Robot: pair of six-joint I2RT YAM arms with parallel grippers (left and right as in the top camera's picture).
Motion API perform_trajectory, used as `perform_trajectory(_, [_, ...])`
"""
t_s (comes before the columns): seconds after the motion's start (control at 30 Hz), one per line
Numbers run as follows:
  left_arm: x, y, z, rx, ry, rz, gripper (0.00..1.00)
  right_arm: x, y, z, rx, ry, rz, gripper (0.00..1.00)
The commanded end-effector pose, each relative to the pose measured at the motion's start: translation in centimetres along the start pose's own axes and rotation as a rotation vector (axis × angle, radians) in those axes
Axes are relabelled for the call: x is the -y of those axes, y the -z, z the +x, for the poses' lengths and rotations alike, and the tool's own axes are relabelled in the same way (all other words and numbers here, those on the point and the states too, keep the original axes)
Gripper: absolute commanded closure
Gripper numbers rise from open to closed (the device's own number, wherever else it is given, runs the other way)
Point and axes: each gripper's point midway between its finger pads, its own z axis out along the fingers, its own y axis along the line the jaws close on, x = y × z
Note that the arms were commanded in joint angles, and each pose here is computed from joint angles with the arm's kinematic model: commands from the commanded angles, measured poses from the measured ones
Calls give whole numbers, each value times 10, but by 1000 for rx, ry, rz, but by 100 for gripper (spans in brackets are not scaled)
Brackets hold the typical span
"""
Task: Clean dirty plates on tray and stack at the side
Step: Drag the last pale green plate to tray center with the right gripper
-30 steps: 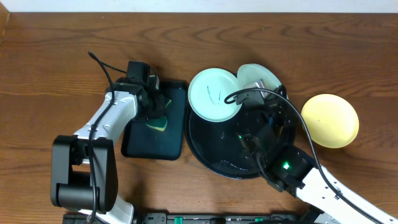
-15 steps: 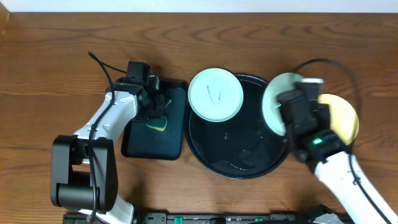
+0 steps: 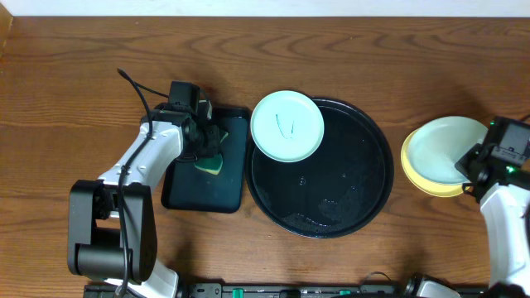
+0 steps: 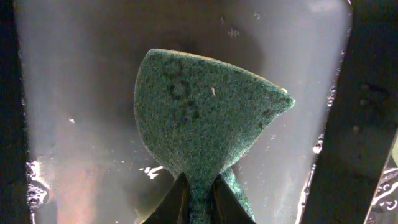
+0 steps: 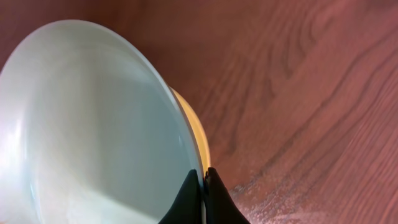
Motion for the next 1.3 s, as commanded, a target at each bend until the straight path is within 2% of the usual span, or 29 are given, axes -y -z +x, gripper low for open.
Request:
perform_trajectory(0.0, [0,-2,2,-5,-6,4,88,-11,-8,-2,-33,-55,-86,77])
perform_trajectory(0.07, [0,-2,2,-5,-6,4,87,-42,-4,-2,-53,-32,-252,66])
perform_trajectory(0.2, [0,-2,2,-5,-6,5,85,-138,50,4,-62,165,-823,59])
perform_trajectory(0.27, [0,-2,2,-5,-6,5,85,-167,76,13,-53,247,-975,55])
perform_trajectory(0.47, [0,-2,2,-5,-6,5,85,-219,96,66,-24,536,-991,43])
perform_trajectory(0.63, [0,-2,2,-5,-6,5,84,-261,96,122,-81,681,-1037,38])
perform_trajectory(0.77, [0,-2,2,-5,-6,5,63,-288,76,152,-103,690,-1016,37])
perform_trajectory(0.87, [0,-2,2,-5,-6,5,57,-300,60,163,-109,659,-984,37])
perform_trajectory(0.97, [0,-2,2,-5,-7,5,55,-309,49,174,-126,638,-989,38])
perform_trajectory(1.07, [1,-2,2,-6,-9,5,55,-316,38,186,-162,596,-986,44])
perform_trajectory(1.1, [1,-2,3,-7,-10,5,55,-318,34,190,-173,585,-985,48])
perform_trajectory(1.23, [0,-5,7,-18,-9,3,54,-322,33,202,-209,576,-1006,81])
perform_trajectory(1.27, [0,-5,8,-20,-8,3,55,-322,33,202,-210,576,-1010,85])
